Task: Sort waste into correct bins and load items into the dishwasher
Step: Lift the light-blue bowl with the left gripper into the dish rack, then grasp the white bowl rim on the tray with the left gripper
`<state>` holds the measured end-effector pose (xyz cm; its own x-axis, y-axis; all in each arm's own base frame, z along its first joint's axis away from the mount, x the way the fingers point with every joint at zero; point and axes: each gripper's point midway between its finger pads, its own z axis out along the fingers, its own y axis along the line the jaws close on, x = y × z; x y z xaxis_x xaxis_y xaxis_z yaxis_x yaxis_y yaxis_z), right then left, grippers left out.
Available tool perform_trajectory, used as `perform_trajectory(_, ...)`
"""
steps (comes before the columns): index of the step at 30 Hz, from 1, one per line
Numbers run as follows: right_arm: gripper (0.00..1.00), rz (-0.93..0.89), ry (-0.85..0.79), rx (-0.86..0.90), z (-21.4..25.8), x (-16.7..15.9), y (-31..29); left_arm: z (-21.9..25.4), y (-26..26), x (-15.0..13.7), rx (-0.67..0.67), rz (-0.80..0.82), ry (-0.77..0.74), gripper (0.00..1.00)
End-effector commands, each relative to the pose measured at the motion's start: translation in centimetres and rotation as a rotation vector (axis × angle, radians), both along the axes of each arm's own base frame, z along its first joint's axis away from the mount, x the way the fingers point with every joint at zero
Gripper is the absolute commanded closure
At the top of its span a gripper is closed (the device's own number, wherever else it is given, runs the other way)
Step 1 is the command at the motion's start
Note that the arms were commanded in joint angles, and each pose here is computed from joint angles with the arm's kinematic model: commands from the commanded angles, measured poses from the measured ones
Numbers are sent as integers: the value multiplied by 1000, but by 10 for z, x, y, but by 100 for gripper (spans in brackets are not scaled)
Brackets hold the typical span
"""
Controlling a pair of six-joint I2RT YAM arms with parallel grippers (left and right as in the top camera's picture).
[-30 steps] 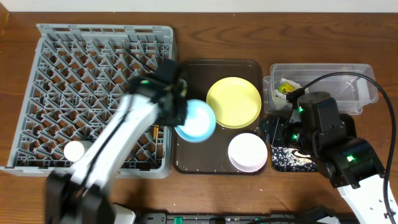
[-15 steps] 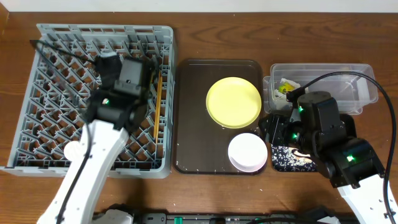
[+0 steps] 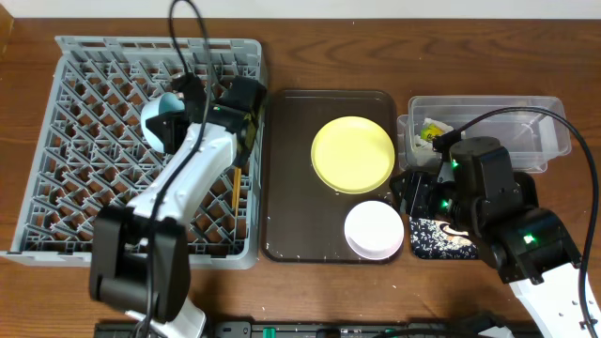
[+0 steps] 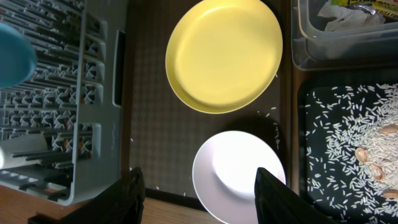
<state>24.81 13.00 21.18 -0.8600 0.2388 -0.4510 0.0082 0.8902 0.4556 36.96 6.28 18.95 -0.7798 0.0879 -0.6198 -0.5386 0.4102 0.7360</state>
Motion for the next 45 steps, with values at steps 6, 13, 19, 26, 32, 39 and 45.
perform_trajectory(6, 46, -35, -4, 0, 0, 4, -6, -18, -15, 13, 111, -30, 48, 93)
perform_trajectory(13, 46, -42, -1, 5, 0, 4, -6, -27, -51, 16, 102, -126, 64, 92)
perform_trajectory(19, 46, -55, 4, 15, 1, 5, -5, -34, -51, 10, 71, -135, 124, 66)
perform_trajectory(26, 46, -55, 4, 14, 0, 4, -6, -43, -77, -13, -347, -196, 189, 31)
perform_trajectory(32, 46, -54, 6, 12, 0, 4, -6, -7, -150, -42, -926, -431, 144, 31)
perform_trajectory(39, 46, -55, 14, 10, -1, 3, -6, 23, -245, -88, -1448, -709, 263, 34)
perform_trajectory(45, 45, -55, 19, 8, -2, 2, -7, -40, -272, -118, -1469, -656, 501, 34)
